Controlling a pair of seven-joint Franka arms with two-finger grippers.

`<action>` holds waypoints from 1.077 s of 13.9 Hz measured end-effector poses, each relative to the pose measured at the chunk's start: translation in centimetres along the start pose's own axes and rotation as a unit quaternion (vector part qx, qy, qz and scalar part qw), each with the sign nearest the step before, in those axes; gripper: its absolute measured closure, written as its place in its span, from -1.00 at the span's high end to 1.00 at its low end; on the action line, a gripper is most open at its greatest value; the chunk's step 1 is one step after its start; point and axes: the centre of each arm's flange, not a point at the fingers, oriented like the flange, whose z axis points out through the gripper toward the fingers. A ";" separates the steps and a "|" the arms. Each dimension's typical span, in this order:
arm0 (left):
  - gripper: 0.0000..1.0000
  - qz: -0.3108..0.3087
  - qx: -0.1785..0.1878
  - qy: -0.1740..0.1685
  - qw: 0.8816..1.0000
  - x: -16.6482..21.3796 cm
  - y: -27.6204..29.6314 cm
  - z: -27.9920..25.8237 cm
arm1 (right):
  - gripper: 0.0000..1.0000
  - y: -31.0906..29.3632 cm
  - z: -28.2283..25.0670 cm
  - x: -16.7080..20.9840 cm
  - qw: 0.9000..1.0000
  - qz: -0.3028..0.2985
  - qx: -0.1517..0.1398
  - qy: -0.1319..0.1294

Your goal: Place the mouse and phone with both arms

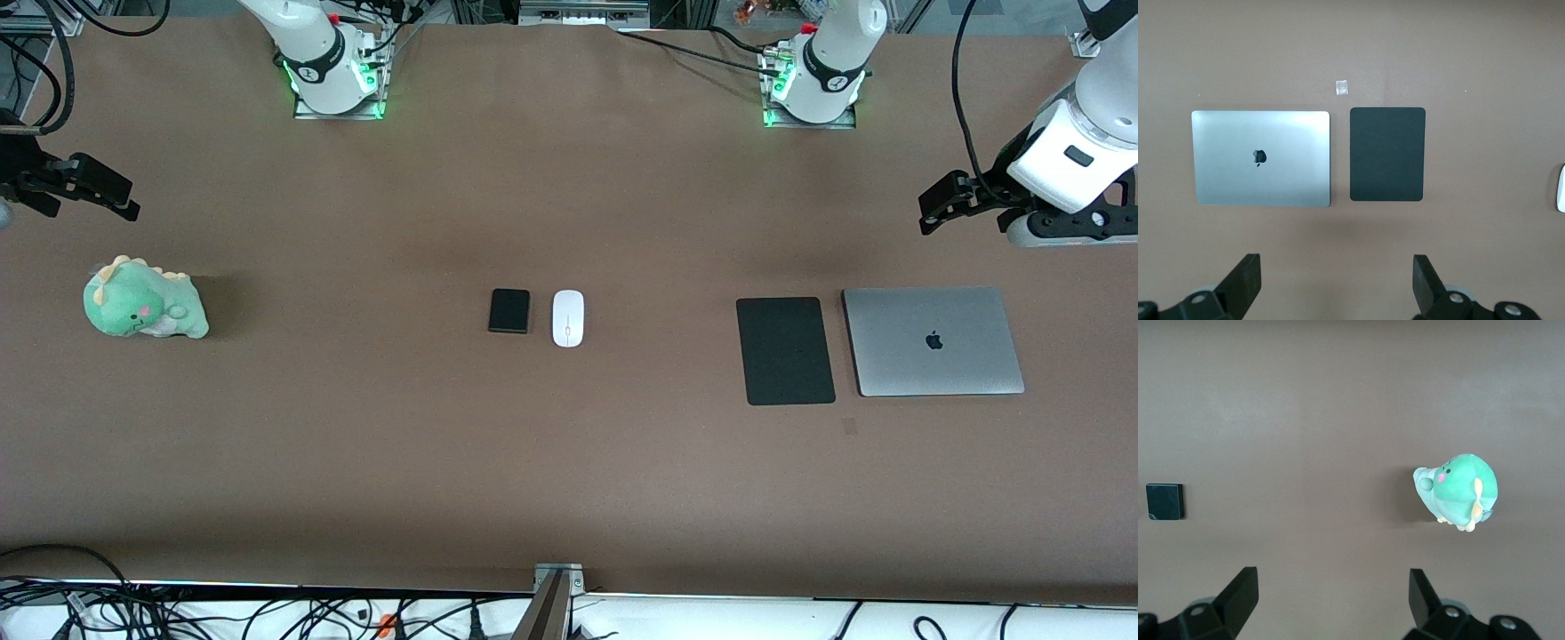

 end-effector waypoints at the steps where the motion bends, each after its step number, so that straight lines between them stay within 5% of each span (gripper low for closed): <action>1: 1.00 0.001 0.000 0.000 1.000 0.0 0.0 0.0 | 1.00 0.0 0.0 0.0 1.000 0.000 0.000 0.000; 15: 1.00 0.010 0.000 0.001 1.000 0.0 0.2 -0.1 | 1.00 0.0 0.1 -0.1 1.000 0.000 0.000 -0.003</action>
